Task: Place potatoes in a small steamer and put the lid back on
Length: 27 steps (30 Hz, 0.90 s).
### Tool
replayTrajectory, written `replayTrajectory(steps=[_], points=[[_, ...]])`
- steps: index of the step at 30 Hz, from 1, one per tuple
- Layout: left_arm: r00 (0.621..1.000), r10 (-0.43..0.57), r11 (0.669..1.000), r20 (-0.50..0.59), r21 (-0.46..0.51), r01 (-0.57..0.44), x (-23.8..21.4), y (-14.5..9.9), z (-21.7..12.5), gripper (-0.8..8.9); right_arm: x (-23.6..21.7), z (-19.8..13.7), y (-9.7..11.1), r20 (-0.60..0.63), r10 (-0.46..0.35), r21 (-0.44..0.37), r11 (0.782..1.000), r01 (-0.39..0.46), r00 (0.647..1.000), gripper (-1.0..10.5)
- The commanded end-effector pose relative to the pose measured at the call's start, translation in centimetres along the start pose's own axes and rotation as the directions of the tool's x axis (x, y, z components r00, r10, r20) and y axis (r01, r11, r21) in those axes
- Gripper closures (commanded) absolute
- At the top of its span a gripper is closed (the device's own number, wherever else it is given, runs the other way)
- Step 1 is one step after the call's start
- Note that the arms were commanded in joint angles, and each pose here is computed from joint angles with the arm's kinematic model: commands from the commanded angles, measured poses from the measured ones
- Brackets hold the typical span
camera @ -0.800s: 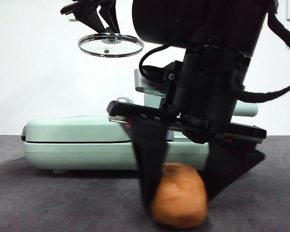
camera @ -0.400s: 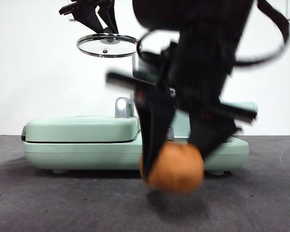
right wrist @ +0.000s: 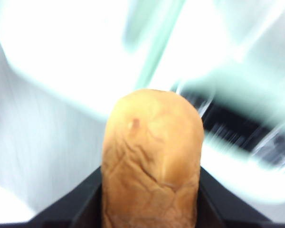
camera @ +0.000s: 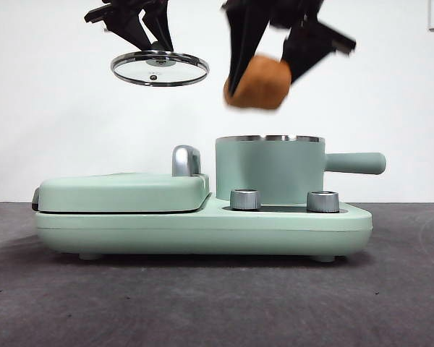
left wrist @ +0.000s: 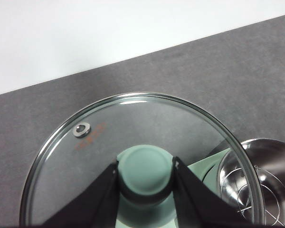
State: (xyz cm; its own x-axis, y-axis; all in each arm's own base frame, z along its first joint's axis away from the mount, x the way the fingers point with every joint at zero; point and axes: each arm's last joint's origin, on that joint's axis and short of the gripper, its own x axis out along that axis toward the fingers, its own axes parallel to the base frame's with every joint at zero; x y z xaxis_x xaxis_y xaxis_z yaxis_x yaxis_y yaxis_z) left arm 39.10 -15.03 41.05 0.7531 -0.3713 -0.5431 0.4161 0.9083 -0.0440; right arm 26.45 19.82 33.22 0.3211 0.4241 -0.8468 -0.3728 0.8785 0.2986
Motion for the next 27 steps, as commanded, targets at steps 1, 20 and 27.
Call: replayTrajectory(steps=[1,20,27], points=[[0.997,-0.007,1.0,0.075,0.012,0.006,-1.4,-0.3,1.3,8.05,-0.5,2.8,-0.8,0.051,-0.017,-0.04,0.999,0.019,0.999,9.1],[0.998,-0.007,1.0,0.069,0.015,0.006,-1.2,-0.3,1.1,8.05,6.4,9.6,-6.6,0.004,-0.152,-0.07,0.986,0.152,0.988,9.1],[0.999,-0.005,1.0,0.05,0.016,0.004,-0.8,-0.1,0.7,8.05,7.9,9.5,-7.6,-0.04,-0.159,-0.097,0.983,0.155,0.986,9.1]])
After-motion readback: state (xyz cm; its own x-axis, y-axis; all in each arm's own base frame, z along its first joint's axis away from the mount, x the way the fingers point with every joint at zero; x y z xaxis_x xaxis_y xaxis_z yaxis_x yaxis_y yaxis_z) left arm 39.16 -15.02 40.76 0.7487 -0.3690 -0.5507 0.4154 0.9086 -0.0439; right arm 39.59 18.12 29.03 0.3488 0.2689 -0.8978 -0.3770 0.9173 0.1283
